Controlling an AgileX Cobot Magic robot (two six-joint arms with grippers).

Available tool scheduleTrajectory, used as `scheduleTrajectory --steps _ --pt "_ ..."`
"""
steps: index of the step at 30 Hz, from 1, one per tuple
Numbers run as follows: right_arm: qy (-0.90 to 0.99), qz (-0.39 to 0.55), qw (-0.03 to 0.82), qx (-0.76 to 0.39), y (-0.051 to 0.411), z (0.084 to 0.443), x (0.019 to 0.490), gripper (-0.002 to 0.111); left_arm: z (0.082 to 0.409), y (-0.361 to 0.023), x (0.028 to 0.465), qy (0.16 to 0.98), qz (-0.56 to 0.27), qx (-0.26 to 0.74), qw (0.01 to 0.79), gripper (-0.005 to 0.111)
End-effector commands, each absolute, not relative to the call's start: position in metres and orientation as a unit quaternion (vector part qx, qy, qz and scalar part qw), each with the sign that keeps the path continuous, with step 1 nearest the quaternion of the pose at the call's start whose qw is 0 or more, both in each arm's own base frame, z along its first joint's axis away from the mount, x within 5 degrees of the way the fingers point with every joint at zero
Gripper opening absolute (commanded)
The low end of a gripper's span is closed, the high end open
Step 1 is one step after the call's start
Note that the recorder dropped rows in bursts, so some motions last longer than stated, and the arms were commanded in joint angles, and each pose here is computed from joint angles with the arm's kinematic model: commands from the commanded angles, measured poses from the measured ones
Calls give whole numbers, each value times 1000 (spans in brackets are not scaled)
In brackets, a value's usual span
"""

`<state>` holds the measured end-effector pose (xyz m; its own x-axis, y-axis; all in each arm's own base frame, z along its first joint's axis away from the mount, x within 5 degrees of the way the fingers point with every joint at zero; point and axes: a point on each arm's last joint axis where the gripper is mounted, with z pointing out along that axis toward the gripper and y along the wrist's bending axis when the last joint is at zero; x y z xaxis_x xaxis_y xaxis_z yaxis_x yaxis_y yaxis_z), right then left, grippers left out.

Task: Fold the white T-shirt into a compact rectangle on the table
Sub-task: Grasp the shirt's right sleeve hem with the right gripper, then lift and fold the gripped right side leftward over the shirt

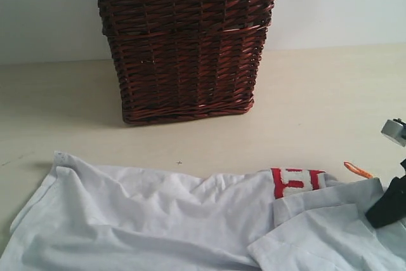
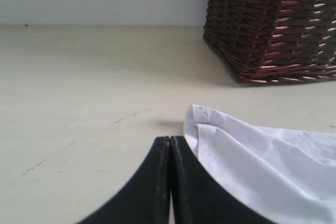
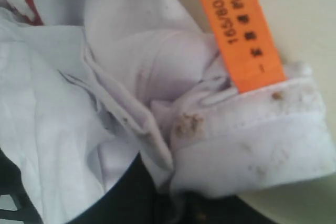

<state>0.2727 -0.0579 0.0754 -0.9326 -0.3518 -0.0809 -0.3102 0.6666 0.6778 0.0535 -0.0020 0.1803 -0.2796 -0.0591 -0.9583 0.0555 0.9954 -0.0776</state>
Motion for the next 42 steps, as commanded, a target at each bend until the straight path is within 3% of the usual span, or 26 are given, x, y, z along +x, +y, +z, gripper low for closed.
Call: scheduleTrajectory --steps 1,6,14,24,30,34,37,42 --pt "-938 -267 58 214 -68 50 266 0 182 -3 53 794 -53 0 605 1" --pt "-945 -219 31 241 -88 73 275 0 182 -3 53 794 -53 0 605 1" --pt "-975 -146 -67 151 -169 118 296 0 182 -3 53 794 -53 0 605 1" --pt "-985 -74 -105 120 -232 149 294 0 182 -3 53 794 -53 0 605 1" --pt "-968 -206 -100 104 -205 167 291 0 182 -3 53 794 -53 0 605 1" --pt "-947 -242 -205 52 -188 208 304 0 182 -3 53 794 -53 0 605 1" --pt "-944 -239 -217 75 -151 238 316 0 182 -3 53 794 -53 0 605 1" --pt "-933 -286 -194 99 -75 250 340 0 182 -3 53 794 -53 0 605 1"
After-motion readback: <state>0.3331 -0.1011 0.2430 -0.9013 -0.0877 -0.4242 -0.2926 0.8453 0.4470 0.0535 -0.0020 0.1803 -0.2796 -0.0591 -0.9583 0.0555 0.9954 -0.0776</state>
